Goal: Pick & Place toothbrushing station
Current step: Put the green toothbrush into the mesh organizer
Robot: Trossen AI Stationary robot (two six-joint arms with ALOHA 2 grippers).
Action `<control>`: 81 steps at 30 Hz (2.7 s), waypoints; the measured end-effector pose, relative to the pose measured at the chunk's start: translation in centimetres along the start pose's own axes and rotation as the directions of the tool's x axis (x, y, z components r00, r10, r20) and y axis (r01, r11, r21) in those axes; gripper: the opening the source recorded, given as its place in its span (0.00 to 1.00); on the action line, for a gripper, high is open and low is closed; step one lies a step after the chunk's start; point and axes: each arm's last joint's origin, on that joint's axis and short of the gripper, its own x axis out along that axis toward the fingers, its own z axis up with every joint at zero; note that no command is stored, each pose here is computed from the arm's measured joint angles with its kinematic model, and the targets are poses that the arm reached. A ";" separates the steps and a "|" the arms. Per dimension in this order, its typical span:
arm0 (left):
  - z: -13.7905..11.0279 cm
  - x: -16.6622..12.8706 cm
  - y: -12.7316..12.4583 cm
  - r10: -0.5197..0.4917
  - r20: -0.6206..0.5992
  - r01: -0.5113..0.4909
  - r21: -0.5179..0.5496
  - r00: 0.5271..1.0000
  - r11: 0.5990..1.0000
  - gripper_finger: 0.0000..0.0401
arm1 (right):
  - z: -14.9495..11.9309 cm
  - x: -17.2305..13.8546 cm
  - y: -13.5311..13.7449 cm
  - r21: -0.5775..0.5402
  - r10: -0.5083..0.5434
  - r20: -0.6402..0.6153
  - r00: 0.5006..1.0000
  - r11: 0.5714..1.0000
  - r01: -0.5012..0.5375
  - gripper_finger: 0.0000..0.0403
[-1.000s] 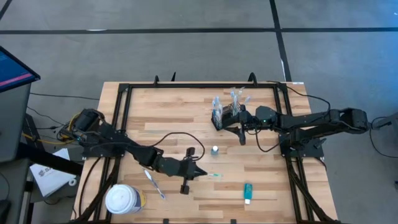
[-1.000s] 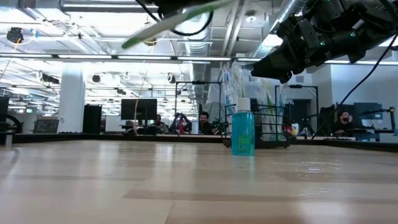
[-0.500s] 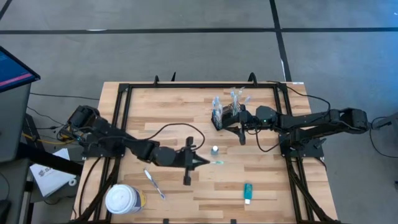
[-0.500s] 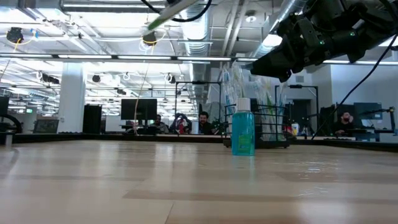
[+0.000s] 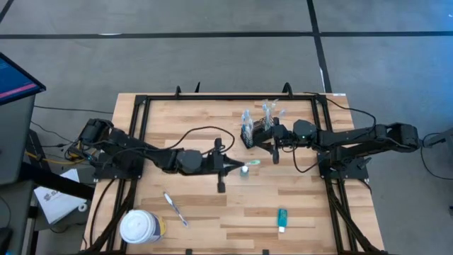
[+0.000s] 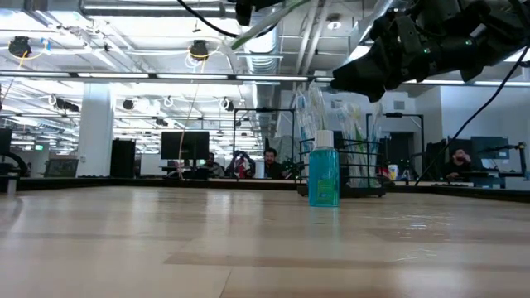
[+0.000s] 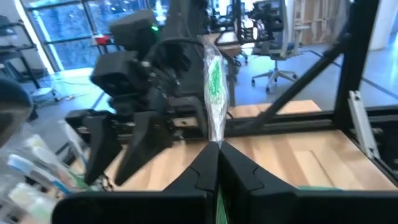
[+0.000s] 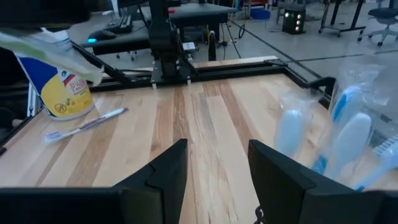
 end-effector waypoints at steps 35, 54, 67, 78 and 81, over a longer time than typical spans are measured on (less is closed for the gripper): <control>0.6 1.2 4.0 0.070 0.091 -0.067 -0.040 0.993 0.997 0.00 | 3.1 -0.5 3.8 -0.114 0.189 0.332 0.924 0.981 -0.159 0.39; -1.1 3.3 4.8 0.079 0.178 -0.069 -0.065 0.981 0.995 0.00 | 3.3 -0.6 4.1 -0.146 0.203 0.357 0.912 0.976 -0.160 0.30; -1.1 3.3 4.7 0.072 0.177 -0.061 -0.064 0.982 0.996 0.00 | 3.4 -0.7 4.3 -0.172 0.202 0.365 0.909 0.974 -0.147 0.02; -1.1 3.3 4.7 0.074 0.177 -0.063 -0.067 0.981 0.996 0.02 | 3.4 -0.7 4.3 -0.168 0.202 0.369 0.907 0.974 -0.148 0.00; -1.1 3.3 4.8 0.076 0.177 -0.065 -0.067 0.981 0.996 0.03 | 3.4 -0.7 4.3 -0.168 0.202 0.369 0.907 0.975 -0.149 0.00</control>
